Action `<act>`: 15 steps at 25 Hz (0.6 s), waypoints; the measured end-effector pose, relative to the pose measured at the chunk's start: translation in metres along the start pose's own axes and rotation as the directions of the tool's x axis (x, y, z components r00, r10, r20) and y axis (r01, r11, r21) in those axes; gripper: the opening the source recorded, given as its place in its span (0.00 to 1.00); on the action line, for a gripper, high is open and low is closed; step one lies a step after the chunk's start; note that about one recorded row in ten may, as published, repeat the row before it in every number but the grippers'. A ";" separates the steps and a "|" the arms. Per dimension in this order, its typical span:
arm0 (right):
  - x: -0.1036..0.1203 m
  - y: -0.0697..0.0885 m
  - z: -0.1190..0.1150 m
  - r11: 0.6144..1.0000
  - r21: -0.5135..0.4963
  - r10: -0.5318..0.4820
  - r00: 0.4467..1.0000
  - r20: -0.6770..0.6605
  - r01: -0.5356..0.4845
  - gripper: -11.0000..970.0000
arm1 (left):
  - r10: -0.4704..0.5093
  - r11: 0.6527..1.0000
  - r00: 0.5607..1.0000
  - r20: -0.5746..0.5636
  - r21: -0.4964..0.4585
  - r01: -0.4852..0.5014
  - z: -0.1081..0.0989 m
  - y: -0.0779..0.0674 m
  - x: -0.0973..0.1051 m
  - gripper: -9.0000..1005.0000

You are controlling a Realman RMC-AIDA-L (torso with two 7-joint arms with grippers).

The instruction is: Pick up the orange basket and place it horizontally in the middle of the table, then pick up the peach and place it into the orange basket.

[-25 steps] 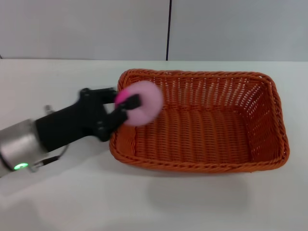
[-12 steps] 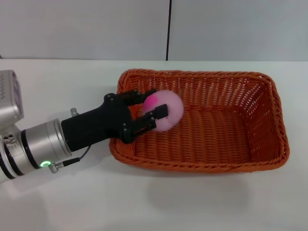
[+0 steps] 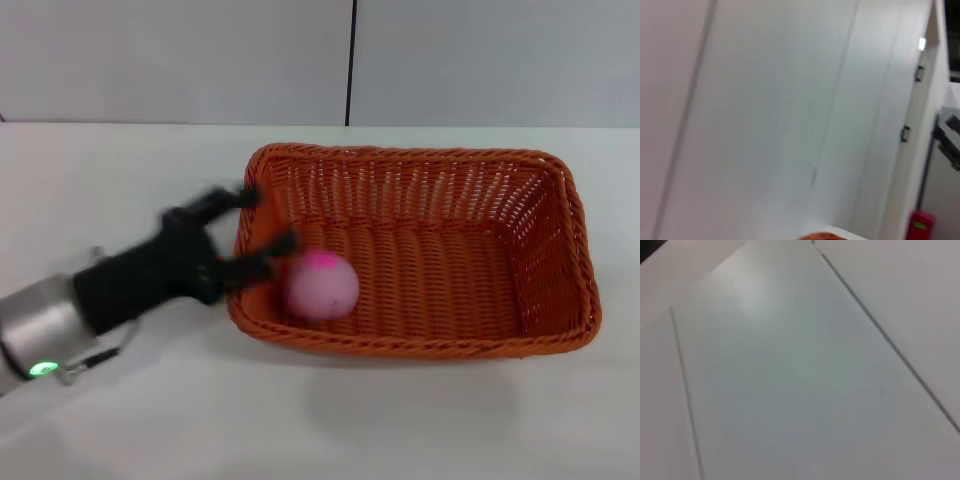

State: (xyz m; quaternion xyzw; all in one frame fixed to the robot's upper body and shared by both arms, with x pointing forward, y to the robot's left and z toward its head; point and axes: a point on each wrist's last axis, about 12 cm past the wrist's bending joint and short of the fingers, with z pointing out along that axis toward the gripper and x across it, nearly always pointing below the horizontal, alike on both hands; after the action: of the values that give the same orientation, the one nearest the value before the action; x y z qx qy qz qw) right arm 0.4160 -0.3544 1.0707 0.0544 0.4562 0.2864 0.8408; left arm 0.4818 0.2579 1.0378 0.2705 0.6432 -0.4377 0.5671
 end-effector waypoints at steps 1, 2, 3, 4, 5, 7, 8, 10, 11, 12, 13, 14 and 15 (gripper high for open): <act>0.000 -0.001 -0.001 1.000 0.012 -0.010 1.000 0.001 0.010 0.58 | 0.004 0.999 1.000 0.022 -0.036 -0.003 -0.006 0.002 -0.001 0.77; 0.000 -0.002 -0.003 0.999 0.025 -0.020 1.000 -0.001 0.020 0.58 | 0.006 0.998 0.999 0.037 -0.063 -0.004 -0.010 0.002 -0.001 0.79; 0.000 -0.003 -0.005 0.999 0.041 -0.031 1.000 -0.007 0.031 0.58 | 0.006 0.998 0.999 0.037 -0.063 -0.004 -0.010 0.002 -0.001 0.80; 0.001 -0.004 -0.007 0.997 0.060 -0.043 0.999 -0.014 0.044 0.58 | 0.052 0.981 0.993 0.110 -0.192 -0.030 -0.029 0.005 0.000 0.82; 0.002 -0.005 -0.009 0.995 0.081 -0.054 0.998 -0.022 0.056 0.58 | 0.099 0.957 0.985 0.143 -0.284 -0.055 -0.041 0.005 0.002 0.83; 0.005 -0.009 -0.018 0.976 0.153 -0.145 0.988 -0.056 0.152 0.58 | 0.153 0.918 0.973 0.171 -0.390 -0.075 -0.054 0.005 0.005 0.83; 0.005 -0.009 -0.018 0.976 0.153 -0.145 0.988 -0.056 0.152 0.58 | 0.153 0.918 0.973 0.171 -0.390 -0.075 -0.054 0.005 0.005 0.83; 0.006 -0.012 -0.021 0.952 0.202 -0.219 0.973 -0.078 0.231 0.58 | 0.221 0.833 0.953 0.207 -0.549 -0.073 -0.073 0.004 0.009 0.83; 0.006 -0.014 -0.022 0.940 0.229 -0.240 0.967 -0.079 0.252 0.58 | 0.242 0.782 0.945 0.222 -0.620 -0.055 -0.084 0.003 0.011 0.83; 0.006 -0.019 -0.022 0.917 0.289 -0.266 0.961 -0.078 0.277 0.58 | 0.242 0.782 0.945 0.222 -0.620 -0.055 -0.084 0.003 0.011 0.83; 0.006 -0.019 -0.022 0.917 0.289 -0.266 0.961 -0.078 0.277 0.58 | 0.251 0.752 0.941 0.229 -0.658 -0.040 -0.089 0.003 0.012 0.83; 0.008 -0.024 -0.022 0.896 0.345 -0.271 0.959 -0.078 0.281 0.58 | 0.263 0.705 0.936 0.235 -0.709 -0.020 -0.093 0.002 0.016 0.83; 0.008 -0.024 -0.022 0.896 0.345 -0.271 0.959 -0.078 0.281 0.58 | 0.263 0.705 0.936 0.235 -0.709 -0.020 -0.093 0.002 0.016 0.83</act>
State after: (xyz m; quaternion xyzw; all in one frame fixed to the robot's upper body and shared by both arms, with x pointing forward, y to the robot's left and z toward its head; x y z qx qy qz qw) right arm 0.4123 -0.3733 1.0438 0.1351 0.5148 0.0786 0.8429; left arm 0.4339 0.3374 1.0199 0.0123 0.6367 -0.1557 0.7551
